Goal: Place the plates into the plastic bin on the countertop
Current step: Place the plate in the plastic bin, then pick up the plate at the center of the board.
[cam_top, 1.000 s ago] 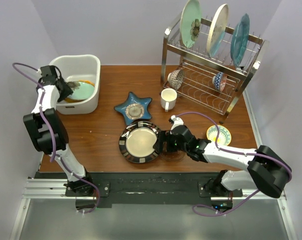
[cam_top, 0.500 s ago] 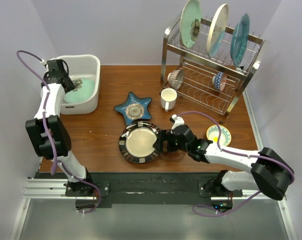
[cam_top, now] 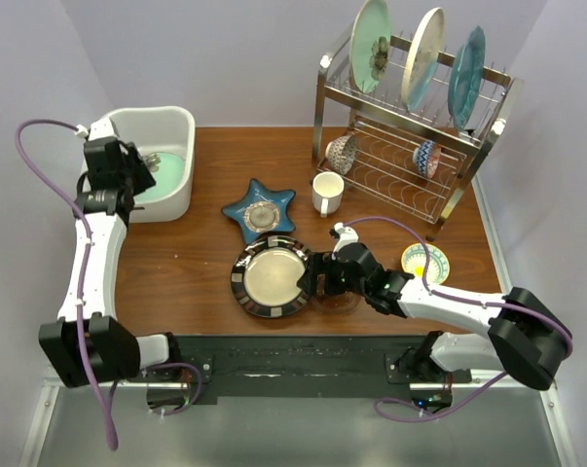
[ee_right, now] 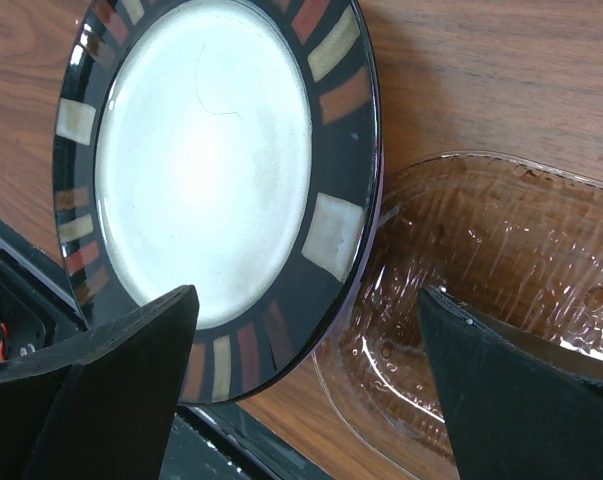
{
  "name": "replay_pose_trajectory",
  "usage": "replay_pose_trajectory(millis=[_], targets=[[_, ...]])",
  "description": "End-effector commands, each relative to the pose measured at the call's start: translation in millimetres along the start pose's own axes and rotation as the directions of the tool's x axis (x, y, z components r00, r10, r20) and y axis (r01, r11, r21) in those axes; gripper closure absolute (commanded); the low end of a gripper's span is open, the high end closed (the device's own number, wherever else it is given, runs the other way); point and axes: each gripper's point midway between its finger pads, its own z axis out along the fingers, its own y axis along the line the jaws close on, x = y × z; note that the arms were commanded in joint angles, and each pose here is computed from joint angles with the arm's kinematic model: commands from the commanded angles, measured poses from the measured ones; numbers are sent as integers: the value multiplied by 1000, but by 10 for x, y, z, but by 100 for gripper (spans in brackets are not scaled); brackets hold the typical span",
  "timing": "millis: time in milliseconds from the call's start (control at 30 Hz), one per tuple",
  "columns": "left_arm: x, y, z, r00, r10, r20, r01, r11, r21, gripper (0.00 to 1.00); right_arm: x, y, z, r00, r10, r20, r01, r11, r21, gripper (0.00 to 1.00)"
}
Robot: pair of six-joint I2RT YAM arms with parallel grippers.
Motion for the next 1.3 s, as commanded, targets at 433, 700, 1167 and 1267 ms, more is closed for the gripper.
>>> replay_pose_trajectory(millis=[433, 700, 1167, 1267], targets=[[581, -573, -414, 999, 37, -7, -32, 935, 353, 27, -181, 242, -20, 999, 20, 48, -16, 996, -83, 9], [1075, -849, -493, 993, 73, -93, -28, 911, 411, 21, -195, 234, -44, 998, 22, 58, -18, 997, -81, 9], [1867, -1190, -676, 966, 133, -222, -12, 880, 475, 24, -181, 215, -35, 998, 39, 56, -35, 997, -74, 23], [2094, -1198, -676, 954, 148, -262, -15, 892, 451, 27, -178, 208, -33, 997, 42, 58, -38, 997, -71, 46]])
